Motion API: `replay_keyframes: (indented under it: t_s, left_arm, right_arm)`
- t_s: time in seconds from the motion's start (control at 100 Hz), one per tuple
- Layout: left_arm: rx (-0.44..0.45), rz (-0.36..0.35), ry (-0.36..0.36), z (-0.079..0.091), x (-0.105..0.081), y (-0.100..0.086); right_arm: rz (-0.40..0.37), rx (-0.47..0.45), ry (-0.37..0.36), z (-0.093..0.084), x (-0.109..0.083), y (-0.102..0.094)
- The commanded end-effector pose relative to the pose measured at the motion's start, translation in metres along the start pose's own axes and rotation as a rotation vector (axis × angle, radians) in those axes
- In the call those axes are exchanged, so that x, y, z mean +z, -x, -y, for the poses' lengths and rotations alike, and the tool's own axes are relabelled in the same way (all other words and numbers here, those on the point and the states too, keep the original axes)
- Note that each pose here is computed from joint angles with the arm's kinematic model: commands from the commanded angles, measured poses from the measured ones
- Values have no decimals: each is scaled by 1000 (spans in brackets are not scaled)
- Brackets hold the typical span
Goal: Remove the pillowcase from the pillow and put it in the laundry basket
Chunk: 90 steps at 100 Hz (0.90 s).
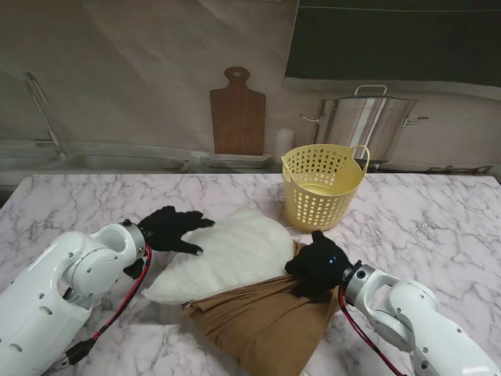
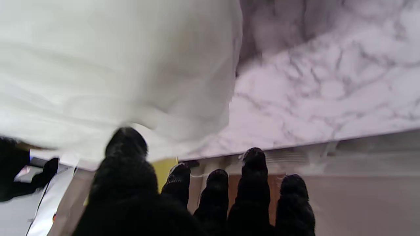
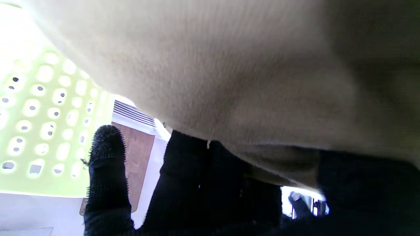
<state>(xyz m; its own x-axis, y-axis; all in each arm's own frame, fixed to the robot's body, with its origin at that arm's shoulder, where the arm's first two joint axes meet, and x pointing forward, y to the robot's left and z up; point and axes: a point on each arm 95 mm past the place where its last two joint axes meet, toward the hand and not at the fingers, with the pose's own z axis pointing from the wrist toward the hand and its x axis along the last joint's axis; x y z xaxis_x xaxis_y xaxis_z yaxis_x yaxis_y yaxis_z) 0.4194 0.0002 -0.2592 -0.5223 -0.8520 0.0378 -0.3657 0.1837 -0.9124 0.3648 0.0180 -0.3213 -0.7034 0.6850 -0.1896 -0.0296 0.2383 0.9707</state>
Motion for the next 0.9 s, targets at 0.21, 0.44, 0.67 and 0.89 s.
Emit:
replay_keyframes:
  t_s: [0.21,0.44,0.67,0.89]
  left_arm:
    - [-82,-144,-256,31,13,-48]
    - [-197,-335,-123,5,45,-90]
    - [-206,-331,166,-34,72,-81]
    - [-101,-268,362,-57,74,-63]
  right_arm:
    - [-30,5,-18,9,5,0]
    - [-44,31,-12,11,7,-3]
    - [-67,57,10,13,8,-5]
    - [-45,70,-7,19,-3,-5]
